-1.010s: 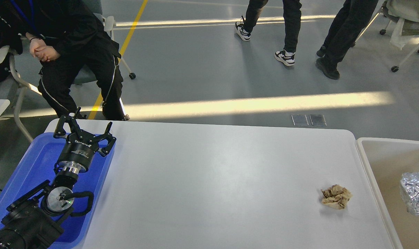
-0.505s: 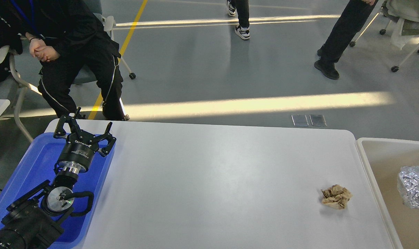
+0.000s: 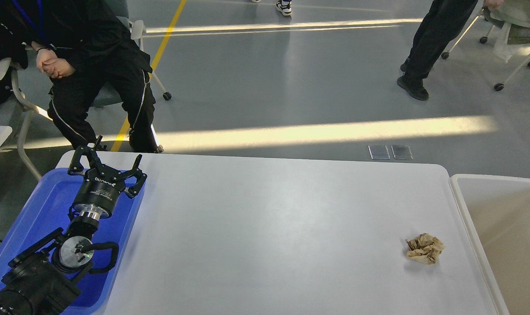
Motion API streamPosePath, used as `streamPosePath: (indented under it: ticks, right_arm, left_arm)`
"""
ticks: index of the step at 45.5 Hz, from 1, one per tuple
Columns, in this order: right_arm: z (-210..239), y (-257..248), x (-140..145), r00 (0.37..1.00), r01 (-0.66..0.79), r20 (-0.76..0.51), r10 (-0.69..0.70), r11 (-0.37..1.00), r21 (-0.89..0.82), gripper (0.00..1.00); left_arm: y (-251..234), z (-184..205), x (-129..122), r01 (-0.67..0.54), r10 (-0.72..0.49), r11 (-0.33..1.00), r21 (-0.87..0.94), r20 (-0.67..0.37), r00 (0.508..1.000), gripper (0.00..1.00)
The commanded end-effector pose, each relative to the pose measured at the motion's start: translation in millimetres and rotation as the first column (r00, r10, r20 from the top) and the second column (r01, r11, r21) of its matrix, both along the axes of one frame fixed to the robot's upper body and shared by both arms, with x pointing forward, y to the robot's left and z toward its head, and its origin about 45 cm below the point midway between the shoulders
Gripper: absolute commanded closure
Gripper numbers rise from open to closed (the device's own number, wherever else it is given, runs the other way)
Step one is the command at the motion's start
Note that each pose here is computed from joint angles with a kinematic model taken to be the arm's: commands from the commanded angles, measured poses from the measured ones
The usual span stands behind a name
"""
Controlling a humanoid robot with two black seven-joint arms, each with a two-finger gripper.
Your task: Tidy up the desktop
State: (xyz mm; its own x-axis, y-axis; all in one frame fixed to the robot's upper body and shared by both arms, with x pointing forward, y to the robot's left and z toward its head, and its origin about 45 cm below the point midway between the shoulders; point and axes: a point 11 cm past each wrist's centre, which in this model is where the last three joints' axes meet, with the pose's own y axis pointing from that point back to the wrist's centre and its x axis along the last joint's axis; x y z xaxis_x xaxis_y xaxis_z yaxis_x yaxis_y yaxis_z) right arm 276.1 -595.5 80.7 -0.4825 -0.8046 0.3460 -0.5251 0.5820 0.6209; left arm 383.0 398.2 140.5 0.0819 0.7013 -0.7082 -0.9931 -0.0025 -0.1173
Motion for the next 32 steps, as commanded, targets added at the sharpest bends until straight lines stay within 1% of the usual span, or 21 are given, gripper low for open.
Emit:
streamPosePath:
  ticks: [1, 5, 11, 16, 18, 21, 24, 28, 32]
  right_arm:
    - [21.5, 3.4, 28.6, 0.998, -0.023, 0.052, 0.023, 1.0, -0.017, 0.0]
    - [29.9, 7.6, 41.7, 0.996, -0.037, 0.078, 0.038, 0.999, -0.017, 0.0]
    - [35.5, 13.2, 52.7, 0.994, -0.048, 0.102, 0.048, 0.999, -0.006, 0.0]
    - [46.9, 26.7, 75.3, 0.986, -0.083, 0.146, 0.08, 0.996, 0.011, 0.0]
    - [50.8, 21.6, 74.6, 0.987, -0.069, 0.147, 0.07, 0.998, -0.007, 0.0]
    - [51.8, 28.2, 81.0, 0.985, -0.097, 0.146, 0.097, 0.995, -0.006, 0.0]
    - [51.0, 45.3, 94.6, 0.979, -0.149, 0.14, 0.149, 0.989, -0.009, 0.0]
    - [52.3, 50.4, 98.9, 0.969, -0.178, 0.18, 0.168, 0.983, 0.044, 0.0]
    - [56.5, 60.5, 106.6, 0.943, -0.237, 0.277, 0.186, 0.958, 0.162, 0.0]
  left_arm:
    - [0.1, 0.0, 0.0, -0.001, 0.001, 1.0, 0.0, 0.0, 1.0, 0.0]
    - [0.1, 0.0, 0.0, -0.001, 0.001, 1.0, 0.0, 0.0, 1.0, 0.0]
    - [0.0, 0.1, 0.0, 0.0, 0.0, 1.0, 0.0, 0.0, 1.0, 0.0]
    - [0.0, 0.1, 0.0, 0.0, 0.0, 1.0, 0.0, 0.0, 1.0, 0.0]
    - [0.0, 0.1, 0.0, 0.0, 0.0, 1.0, 0.0, 0.0, 1.0, 0.0]
    - [0.0, 0.1, 0.0, 0.0, 0.0, 1.0, 0.0, 0.0, 1.0, 0.0]
    - [0.0, 0.1, 0.0, 0.0, 0.0, 1.0, 0.0, 0.0, 1.0, 0.0]
    - [-0.3, -0.2, -0.1, 0.001, -0.001, 1.0, 0.0, 0.0, 1.0, 0.0]
    - [0.0, 0.1, 0.0, 0.0, 0.0, 1.0, 0.0, 0.0, 1.0, 0.0]
